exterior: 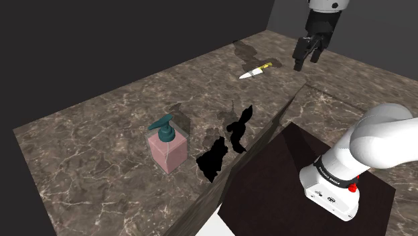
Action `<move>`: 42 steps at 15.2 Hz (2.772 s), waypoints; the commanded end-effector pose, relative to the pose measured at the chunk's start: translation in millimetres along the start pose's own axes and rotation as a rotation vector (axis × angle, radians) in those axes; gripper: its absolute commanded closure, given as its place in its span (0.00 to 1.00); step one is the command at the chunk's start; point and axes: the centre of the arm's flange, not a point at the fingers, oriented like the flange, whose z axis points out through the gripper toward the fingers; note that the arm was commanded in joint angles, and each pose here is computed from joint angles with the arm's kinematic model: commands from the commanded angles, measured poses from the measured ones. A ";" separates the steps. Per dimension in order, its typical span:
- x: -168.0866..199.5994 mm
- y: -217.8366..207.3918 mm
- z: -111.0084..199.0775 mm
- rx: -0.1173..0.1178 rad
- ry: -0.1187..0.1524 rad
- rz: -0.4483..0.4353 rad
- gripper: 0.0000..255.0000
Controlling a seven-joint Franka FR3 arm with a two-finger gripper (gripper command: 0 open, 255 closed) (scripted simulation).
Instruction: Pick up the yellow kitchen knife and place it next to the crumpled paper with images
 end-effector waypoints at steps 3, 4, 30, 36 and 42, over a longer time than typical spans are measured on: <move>22.9 3.9 10.3 0.008 0.008 0.057 0.00; 34.3 6.4 15.4 0.012 0.012 0.085 0.00; 287.5 167.8 140.2 0.111 0.112 0.826 0.00; 321.6 218.4 164.8 0.131 0.132 0.974 0.00; 327.0 216.8 195.9 0.131 0.132 0.974 0.00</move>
